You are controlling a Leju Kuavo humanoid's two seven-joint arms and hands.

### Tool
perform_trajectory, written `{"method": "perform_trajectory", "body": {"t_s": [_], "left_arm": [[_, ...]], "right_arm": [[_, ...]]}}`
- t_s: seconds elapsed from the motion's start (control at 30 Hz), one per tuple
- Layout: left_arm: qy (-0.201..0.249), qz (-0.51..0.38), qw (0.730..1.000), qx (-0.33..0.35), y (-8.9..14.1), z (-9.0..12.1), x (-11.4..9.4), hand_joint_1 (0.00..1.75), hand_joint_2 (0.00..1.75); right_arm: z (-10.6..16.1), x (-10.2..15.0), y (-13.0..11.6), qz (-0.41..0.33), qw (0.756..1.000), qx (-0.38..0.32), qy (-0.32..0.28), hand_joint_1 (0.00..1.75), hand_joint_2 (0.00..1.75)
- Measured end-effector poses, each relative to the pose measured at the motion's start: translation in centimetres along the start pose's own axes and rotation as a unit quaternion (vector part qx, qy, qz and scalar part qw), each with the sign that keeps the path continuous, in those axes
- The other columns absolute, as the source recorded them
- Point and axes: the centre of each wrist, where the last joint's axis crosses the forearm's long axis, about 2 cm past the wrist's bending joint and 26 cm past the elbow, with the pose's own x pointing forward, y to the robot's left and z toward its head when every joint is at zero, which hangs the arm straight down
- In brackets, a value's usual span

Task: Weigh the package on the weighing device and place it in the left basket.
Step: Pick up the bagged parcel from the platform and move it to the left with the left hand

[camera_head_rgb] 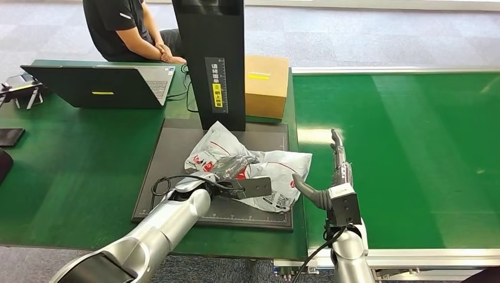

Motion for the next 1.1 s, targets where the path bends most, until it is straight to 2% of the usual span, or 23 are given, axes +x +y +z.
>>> {"method": "perform_trajectory", "body": {"t_s": [0.3,0.53,0.77,0.93,1.1], "left_arm": [[-0.017,0.026,0.999,0.041,-0.8,0.3,-0.4,1.75,1.75],[0.020,-0.007,0.992,0.123,-2.2,1.6,-2.3,1.75,1.75],[0.108,-0.041,0.970,0.215,-2.3,4.9,-6.5,1.75,1.75],[0.194,-0.050,0.939,0.280,-1.5,8.9,-10.2,1.75,1.75],[0.272,-0.049,0.897,0.345,-1.2,13.0,-13.4,1.75,1.75]], "right_arm": [[0.2,-0.1,-0.1,-0.002,1.000,-0.003,0.003,0.00,1.75],[0.6,-0.1,-0.3,-0.003,1.000,-0.004,0.007,0.00,1.75],[1.3,-0.2,-0.8,-0.001,1.000,-0.003,0.008,0.00,1.75],[1.8,0.1,-1.1,-0.007,1.000,-0.002,0.001,0.00,1.75],[2.2,0.3,-1.4,-0.008,1.000,-0.005,-0.004,0.00,1.75]]}}
